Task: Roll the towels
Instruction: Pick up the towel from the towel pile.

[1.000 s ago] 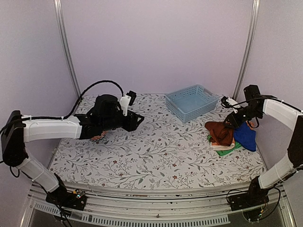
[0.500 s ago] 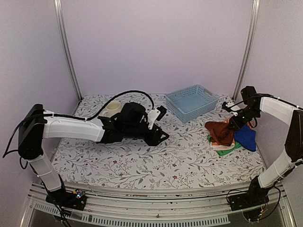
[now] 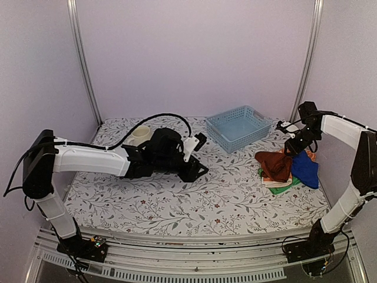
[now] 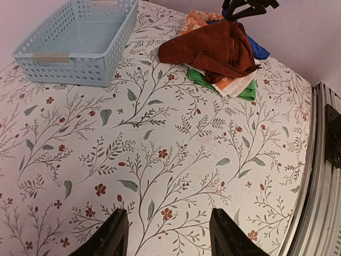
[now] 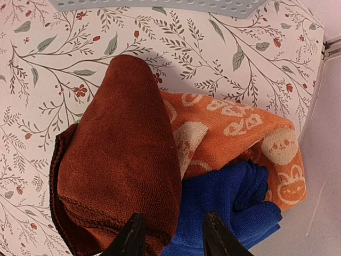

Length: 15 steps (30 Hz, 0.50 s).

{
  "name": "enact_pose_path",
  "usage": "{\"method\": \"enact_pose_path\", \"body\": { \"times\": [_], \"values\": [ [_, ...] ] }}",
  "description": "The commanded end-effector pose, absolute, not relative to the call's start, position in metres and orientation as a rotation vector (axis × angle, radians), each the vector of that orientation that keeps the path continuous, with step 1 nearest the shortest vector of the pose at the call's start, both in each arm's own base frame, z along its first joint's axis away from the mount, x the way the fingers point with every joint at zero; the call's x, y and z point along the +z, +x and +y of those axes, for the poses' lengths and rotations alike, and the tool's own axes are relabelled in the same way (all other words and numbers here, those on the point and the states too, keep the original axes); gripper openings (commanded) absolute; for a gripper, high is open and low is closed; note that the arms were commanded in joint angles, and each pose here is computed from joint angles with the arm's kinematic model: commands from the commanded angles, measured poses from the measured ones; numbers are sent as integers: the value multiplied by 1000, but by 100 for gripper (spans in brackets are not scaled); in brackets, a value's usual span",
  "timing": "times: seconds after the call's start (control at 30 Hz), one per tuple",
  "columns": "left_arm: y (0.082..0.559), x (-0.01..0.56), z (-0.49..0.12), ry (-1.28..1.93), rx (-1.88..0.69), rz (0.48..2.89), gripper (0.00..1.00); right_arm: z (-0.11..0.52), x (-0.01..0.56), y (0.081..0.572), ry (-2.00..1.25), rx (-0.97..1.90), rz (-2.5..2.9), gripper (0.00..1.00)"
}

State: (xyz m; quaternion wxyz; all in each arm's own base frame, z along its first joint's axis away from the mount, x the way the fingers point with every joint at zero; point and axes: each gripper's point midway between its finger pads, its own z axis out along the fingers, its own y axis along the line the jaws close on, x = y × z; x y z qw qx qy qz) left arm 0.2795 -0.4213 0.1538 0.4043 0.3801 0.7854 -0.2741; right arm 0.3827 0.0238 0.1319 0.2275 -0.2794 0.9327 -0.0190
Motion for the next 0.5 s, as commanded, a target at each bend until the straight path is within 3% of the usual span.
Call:
{"method": "enact_pose_path", "body": {
  "times": [0.0, 0.2, 0.27, 0.37, 0.47],
  "values": [
    [281, 153, -422, 971, -663, 1982, 53, 23, 128, 387, -782, -73, 2582, 40],
    [283, 148, -421, 956, -658, 1992, 53, 30, 118, 380, -781, 5, 2621, 32],
    [283, 147, -420, 950, -655, 1998, 53, 33, 116, 380, -777, 35, 2629, 24],
    [284, 147, -417, 937, -642, 1999, 53, 39, 122, 382, -765, 82, 2616, 5],
    [290, 151, -407, 896, -591, 1980, 53, 52, 149, 388, -758, 165, 2543, 2]
  ]
}}
